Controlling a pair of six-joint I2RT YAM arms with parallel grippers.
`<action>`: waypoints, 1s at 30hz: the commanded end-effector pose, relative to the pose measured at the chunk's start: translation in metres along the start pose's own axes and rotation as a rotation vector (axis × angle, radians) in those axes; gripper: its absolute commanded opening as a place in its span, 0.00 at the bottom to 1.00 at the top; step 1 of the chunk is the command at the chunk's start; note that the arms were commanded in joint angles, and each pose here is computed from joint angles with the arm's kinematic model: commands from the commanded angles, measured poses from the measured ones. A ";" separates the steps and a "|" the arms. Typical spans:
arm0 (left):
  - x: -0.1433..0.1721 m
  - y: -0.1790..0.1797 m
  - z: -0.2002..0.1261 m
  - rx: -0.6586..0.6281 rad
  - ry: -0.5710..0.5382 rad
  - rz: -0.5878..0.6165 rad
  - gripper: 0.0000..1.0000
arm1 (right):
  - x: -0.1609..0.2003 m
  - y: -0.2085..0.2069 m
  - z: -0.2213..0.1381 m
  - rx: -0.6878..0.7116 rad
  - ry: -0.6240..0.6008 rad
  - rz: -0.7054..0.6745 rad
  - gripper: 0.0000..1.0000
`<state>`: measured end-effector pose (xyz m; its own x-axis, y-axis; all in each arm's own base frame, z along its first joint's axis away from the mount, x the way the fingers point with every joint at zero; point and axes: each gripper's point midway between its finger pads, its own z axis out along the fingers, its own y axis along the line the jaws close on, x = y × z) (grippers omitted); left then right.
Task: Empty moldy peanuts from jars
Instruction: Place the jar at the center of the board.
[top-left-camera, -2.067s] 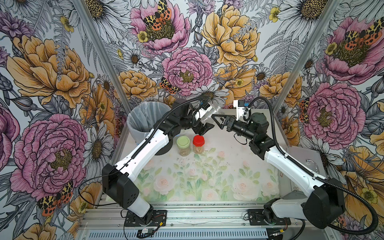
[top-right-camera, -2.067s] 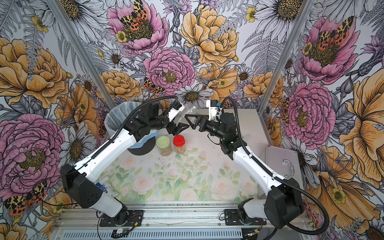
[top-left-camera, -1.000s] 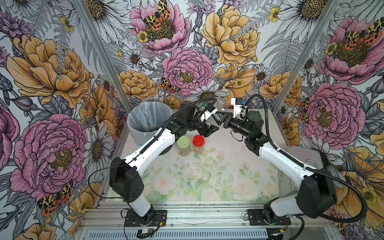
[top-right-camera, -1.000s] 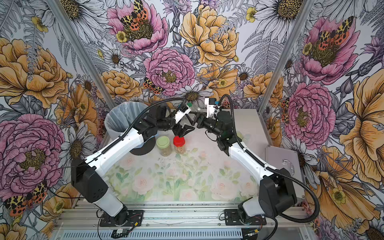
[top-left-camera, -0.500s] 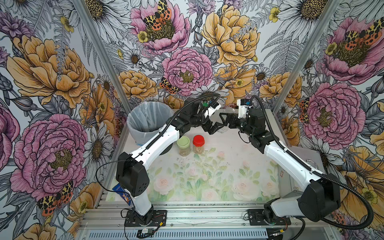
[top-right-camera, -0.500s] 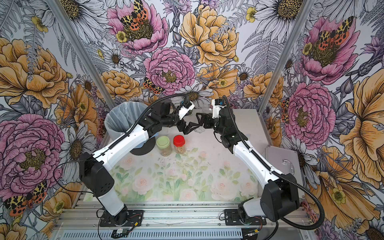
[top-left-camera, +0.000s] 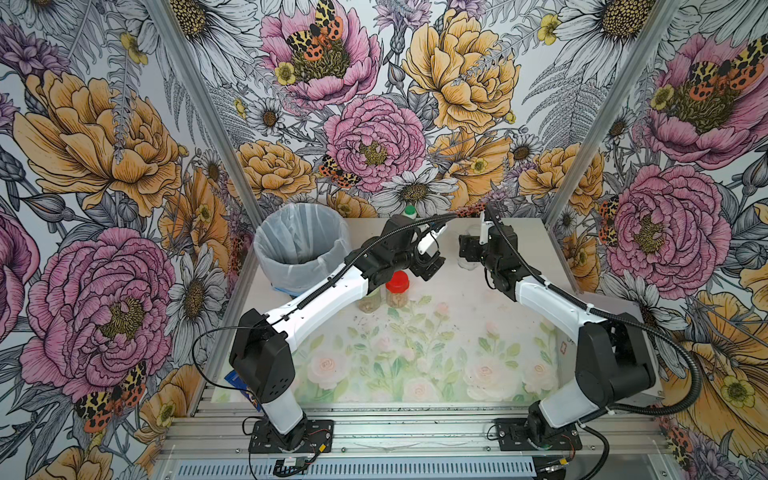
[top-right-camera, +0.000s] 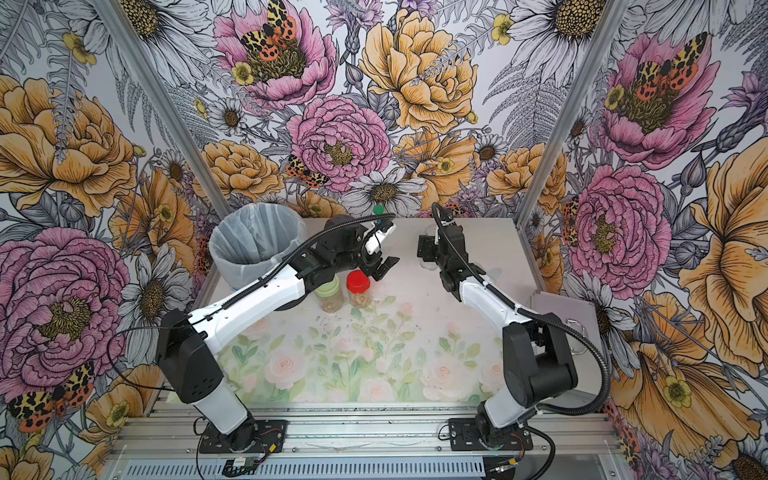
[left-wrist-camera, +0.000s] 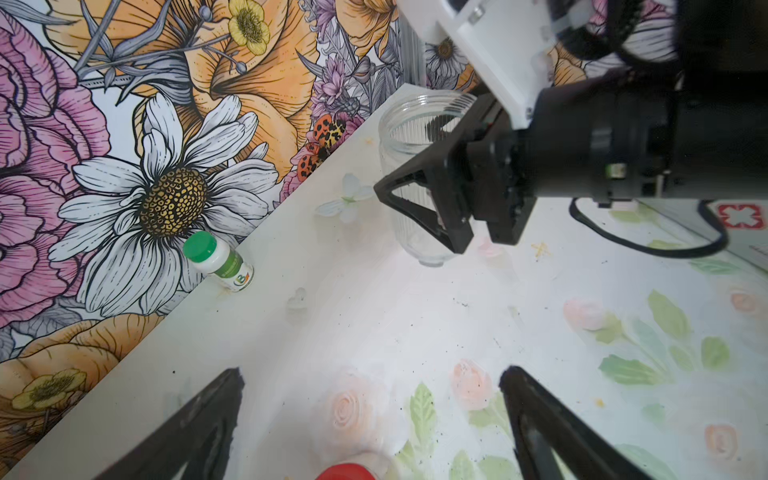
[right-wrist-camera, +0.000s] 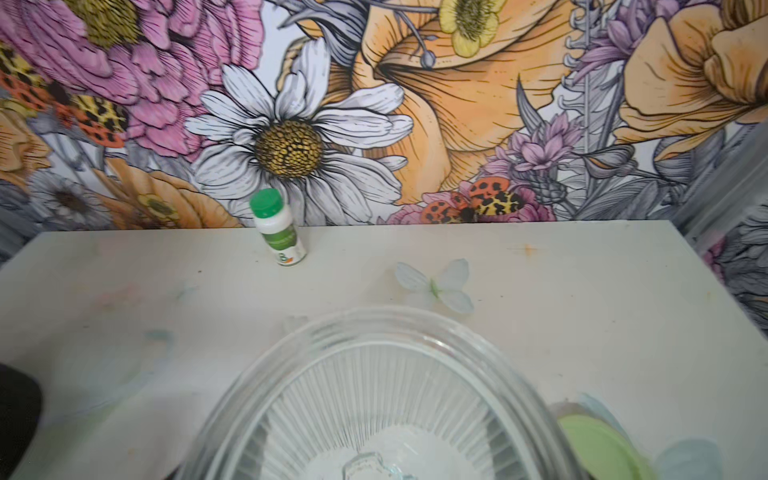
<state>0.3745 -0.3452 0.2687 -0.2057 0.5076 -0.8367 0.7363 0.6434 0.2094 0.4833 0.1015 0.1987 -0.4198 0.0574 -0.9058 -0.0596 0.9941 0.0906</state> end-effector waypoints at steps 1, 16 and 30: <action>-0.015 0.033 -0.025 -0.192 -0.101 -0.029 0.99 | -0.035 -0.016 0.011 0.061 -0.167 -0.012 0.43; -0.004 0.027 -0.068 -0.212 -0.307 -0.133 0.99 | -0.004 -0.040 0.071 0.133 -0.147 0.019 0.47; -0.007 0.027 -0.084 -0.211 -0.345 -0.116 0.99 | 0.005 -0.041 0.112 0.158 -0.068 0.030 0.65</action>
<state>0.3459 -0.2879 0.3025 -0.0737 0.2681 -0.9606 0.5760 0.7978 0.1784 0.5716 0.0763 0.1308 -0.4026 0.0591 -0.9135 0.0683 0.9971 0.0344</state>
